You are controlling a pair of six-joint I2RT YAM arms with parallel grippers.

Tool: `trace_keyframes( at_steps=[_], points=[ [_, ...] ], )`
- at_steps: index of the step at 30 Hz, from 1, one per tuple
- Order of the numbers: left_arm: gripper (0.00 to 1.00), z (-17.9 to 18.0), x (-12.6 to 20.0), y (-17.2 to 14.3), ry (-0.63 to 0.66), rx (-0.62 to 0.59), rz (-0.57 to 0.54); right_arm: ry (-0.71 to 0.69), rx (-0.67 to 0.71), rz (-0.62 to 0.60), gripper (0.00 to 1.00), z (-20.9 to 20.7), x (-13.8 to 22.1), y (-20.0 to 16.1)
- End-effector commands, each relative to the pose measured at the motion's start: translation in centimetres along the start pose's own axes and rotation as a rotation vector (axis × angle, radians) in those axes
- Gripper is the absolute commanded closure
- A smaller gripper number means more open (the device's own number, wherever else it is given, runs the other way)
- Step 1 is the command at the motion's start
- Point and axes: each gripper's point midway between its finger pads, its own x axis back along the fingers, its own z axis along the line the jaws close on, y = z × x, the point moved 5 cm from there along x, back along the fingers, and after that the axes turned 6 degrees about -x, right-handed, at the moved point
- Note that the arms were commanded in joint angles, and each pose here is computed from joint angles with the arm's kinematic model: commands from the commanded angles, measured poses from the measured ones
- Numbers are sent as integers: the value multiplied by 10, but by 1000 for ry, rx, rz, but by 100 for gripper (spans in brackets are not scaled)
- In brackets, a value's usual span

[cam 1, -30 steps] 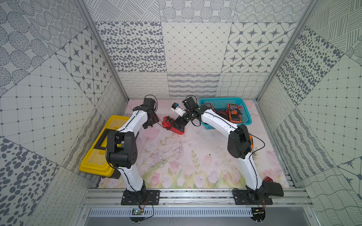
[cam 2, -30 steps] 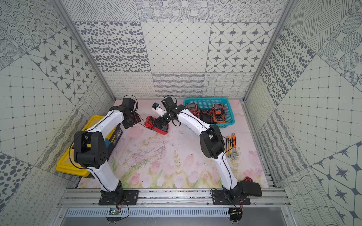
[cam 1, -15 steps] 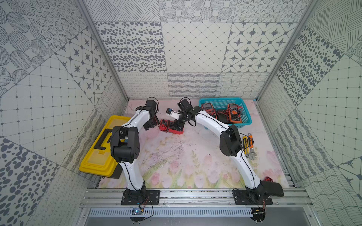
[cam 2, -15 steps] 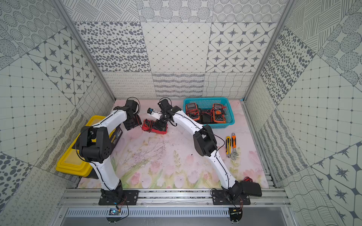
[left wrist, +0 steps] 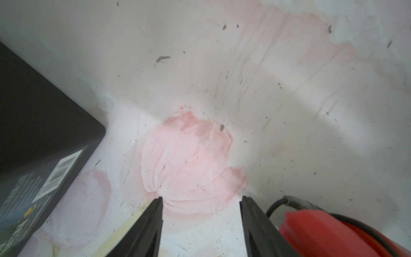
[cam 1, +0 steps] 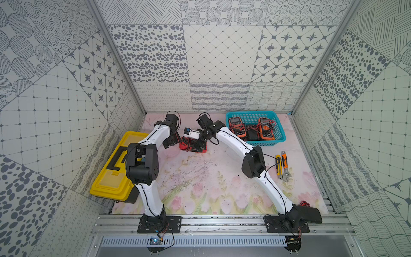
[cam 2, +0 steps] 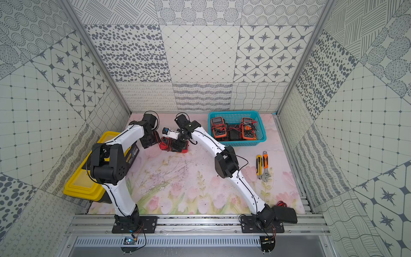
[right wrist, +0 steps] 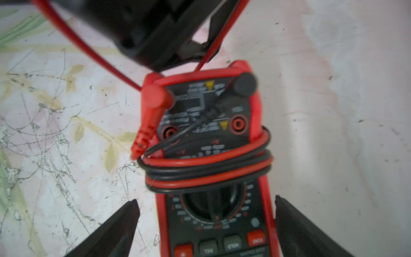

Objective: Put the multimeter into the basket
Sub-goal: Pick up the multimeter from the center of the board.

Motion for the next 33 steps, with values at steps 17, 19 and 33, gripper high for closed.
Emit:
trace_keyframes(
  at_steps=[17,19,33],
  points=[
    [40,-4,4,2,-50,5,7,10,-21,166,1,9,-36,-38],
    [40,-5,6,2,-60,7,6,-4,-12,188,1,11,-39,-40],
    [41,-5,-1,-5,-49,-29,23,-30,-70,111,68,14,-11,-12]
  ],
)
